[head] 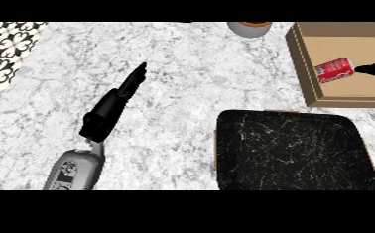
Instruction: Pick the can from the tray and place it in the cardboard box
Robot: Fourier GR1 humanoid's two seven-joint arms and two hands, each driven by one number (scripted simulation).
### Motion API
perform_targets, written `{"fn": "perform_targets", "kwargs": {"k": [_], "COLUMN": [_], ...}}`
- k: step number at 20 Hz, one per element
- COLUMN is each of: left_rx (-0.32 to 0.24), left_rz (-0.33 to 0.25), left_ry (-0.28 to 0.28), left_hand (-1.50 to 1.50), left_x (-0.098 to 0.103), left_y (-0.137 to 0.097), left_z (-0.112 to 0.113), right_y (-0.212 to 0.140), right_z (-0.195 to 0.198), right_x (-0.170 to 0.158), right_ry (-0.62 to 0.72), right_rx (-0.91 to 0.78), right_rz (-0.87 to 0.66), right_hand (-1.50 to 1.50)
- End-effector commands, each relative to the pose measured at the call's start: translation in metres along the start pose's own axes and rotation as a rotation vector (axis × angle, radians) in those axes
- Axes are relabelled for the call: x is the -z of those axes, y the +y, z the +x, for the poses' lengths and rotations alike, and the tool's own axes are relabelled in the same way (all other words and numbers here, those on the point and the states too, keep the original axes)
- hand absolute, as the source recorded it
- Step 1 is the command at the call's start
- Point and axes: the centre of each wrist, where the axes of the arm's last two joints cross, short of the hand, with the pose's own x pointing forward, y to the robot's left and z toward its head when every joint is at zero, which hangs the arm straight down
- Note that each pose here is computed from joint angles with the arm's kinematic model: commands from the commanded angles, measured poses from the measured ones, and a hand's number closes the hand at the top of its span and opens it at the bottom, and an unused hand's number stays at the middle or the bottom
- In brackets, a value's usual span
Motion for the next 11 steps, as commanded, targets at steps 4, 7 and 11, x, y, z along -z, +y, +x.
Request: {"fn": "perform_targets", "kwargs": {"k": [4,7,11], "left_rx": [-0.003,0.008,-0.002], "left_rz": [0.007,0.021,0.013], "left_ry": [0.003,-0.001,0.008], "left_hand": [0.00,0.00,0.00], "left_x": [0.000,0.001,-0.002], "left_y": [-0.005,0.004,0.002], "left_z": [0.000,-0.003,0.001], "right_y": [-0.005,-0.019,-0.050], "right_z": [-0.015,-0.016,-0.034], "right_x": [-0.008,-0.010,-0.026], "right_ry": [-0.075,-0.081,-0.072], "right_rx": [0.332,0.506,0.652], "right_rz": [-0.190,-0.263,-0.303], "right_hand": [-1.50,-1.50,-1.50]}}
